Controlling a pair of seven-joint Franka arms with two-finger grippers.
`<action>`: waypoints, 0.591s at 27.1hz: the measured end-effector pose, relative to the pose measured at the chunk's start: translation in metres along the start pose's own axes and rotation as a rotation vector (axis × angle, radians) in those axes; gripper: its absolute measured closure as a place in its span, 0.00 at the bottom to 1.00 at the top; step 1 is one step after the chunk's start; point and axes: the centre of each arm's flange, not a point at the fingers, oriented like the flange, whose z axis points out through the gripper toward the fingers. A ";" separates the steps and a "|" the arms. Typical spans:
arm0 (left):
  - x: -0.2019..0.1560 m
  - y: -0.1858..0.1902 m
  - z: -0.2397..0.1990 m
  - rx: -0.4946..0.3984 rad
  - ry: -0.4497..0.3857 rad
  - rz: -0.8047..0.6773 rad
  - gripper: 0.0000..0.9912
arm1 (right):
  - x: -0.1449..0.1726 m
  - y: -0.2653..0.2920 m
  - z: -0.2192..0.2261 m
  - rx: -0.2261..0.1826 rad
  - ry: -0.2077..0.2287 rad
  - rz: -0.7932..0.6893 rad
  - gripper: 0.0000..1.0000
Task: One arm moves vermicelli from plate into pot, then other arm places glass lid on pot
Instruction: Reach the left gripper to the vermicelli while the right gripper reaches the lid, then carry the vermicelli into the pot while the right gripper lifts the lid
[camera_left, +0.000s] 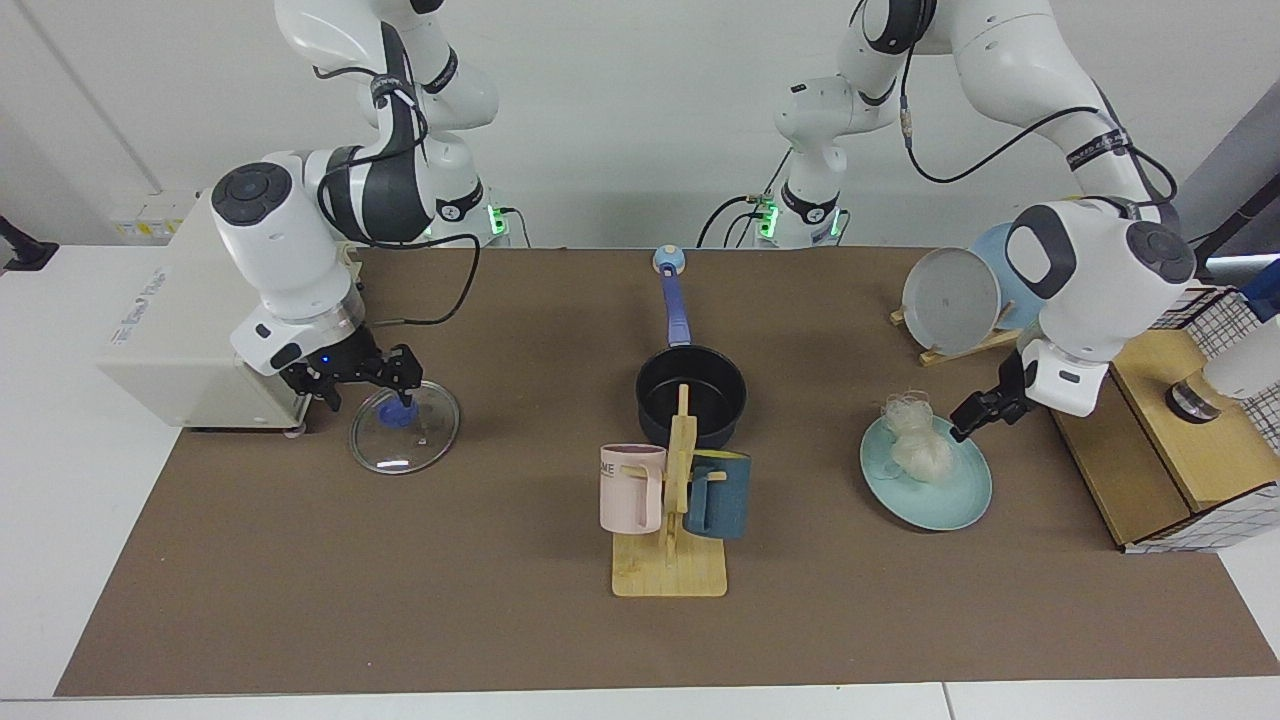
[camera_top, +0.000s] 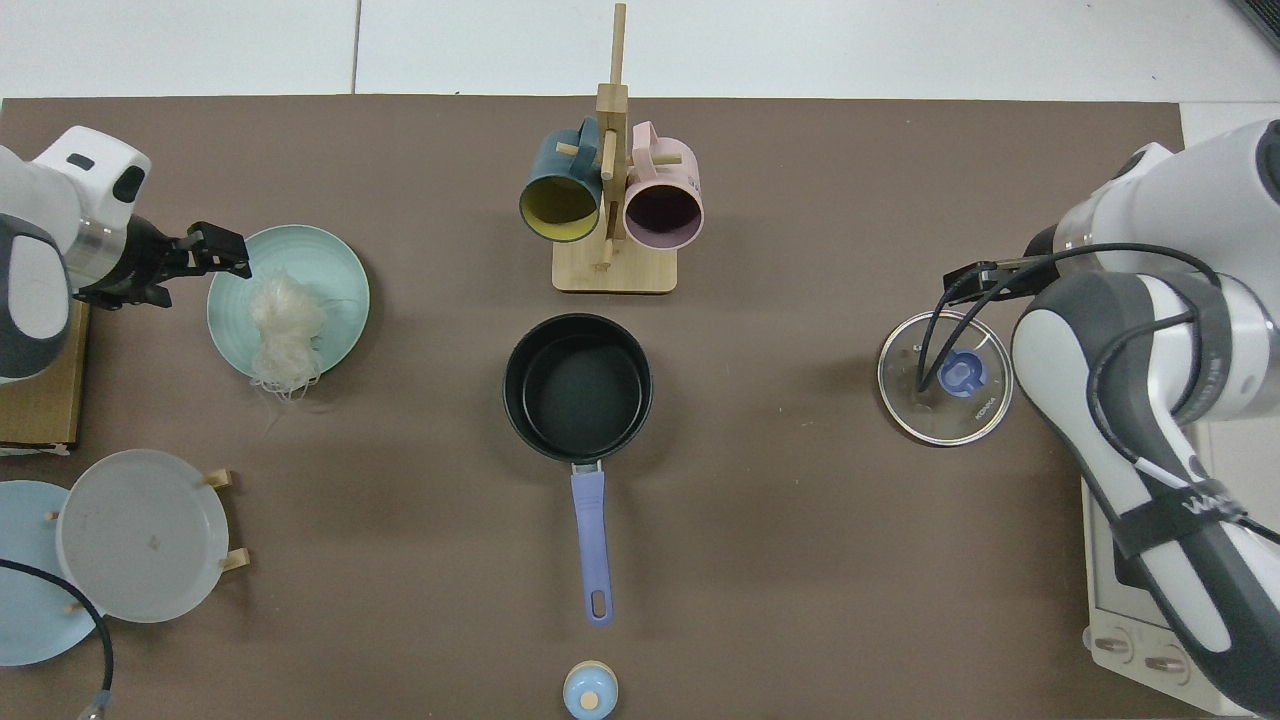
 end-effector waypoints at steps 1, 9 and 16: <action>-0.003 0.004 0.008 -0.001 0.000 -0.005 0.00 | -0.001 0.000 0.007 0.000 -0.005 0.000 0.00; -0.028 0.030 0.065 0.010 -0.055 -0.014 0.00 | -0.013 0.000 0.063 -0.001 -0.044 0.001 0.00; -0.031 0.026 0.078 0.040 -0.054 0.001 0.00 | -0.025 0.002 0.093 -0.001 -0.097 -0.003 0.00</action>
